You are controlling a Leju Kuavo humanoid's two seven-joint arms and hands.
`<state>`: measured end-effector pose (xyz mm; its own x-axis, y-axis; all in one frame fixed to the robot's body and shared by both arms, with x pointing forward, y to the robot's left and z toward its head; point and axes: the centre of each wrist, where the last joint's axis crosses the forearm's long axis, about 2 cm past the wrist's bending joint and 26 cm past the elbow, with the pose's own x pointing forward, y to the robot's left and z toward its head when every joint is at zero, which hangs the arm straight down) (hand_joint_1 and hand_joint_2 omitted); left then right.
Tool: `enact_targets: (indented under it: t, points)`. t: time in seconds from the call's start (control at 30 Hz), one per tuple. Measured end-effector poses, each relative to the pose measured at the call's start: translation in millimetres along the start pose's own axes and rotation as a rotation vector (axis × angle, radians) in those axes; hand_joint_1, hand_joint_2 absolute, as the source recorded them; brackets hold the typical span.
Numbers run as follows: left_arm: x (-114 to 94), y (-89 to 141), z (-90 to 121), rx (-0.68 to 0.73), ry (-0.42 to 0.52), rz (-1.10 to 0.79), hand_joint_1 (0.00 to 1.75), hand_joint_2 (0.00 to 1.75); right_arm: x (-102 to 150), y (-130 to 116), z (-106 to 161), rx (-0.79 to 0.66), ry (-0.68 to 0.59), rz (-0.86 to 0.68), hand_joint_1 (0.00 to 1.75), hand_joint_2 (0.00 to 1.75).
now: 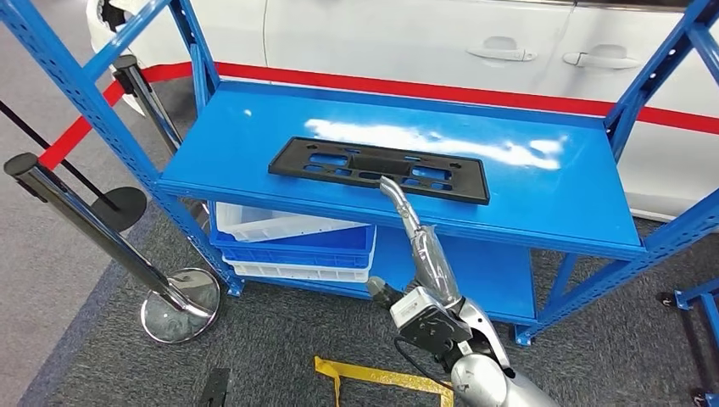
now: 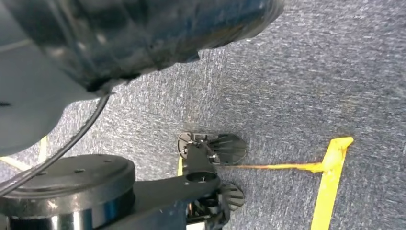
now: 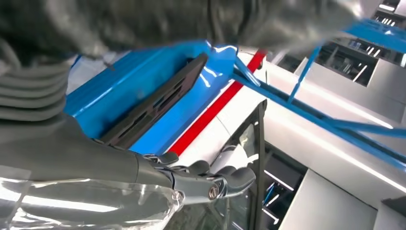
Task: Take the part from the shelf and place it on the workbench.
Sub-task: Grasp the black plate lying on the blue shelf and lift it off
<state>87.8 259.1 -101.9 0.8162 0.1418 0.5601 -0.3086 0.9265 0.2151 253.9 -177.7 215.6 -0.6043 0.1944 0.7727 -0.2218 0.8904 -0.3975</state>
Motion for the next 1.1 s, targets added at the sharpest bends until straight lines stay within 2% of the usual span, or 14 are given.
enact_targets:
  t: [1.1]
  points:
    - [1.2, 1.0, -0.9, -0.001, -0.004, -0.006, 0.00, 0.00, -2.7, 1.6, 1.5, 0.006, 0.014, 0.001, 0.00, 0.00]
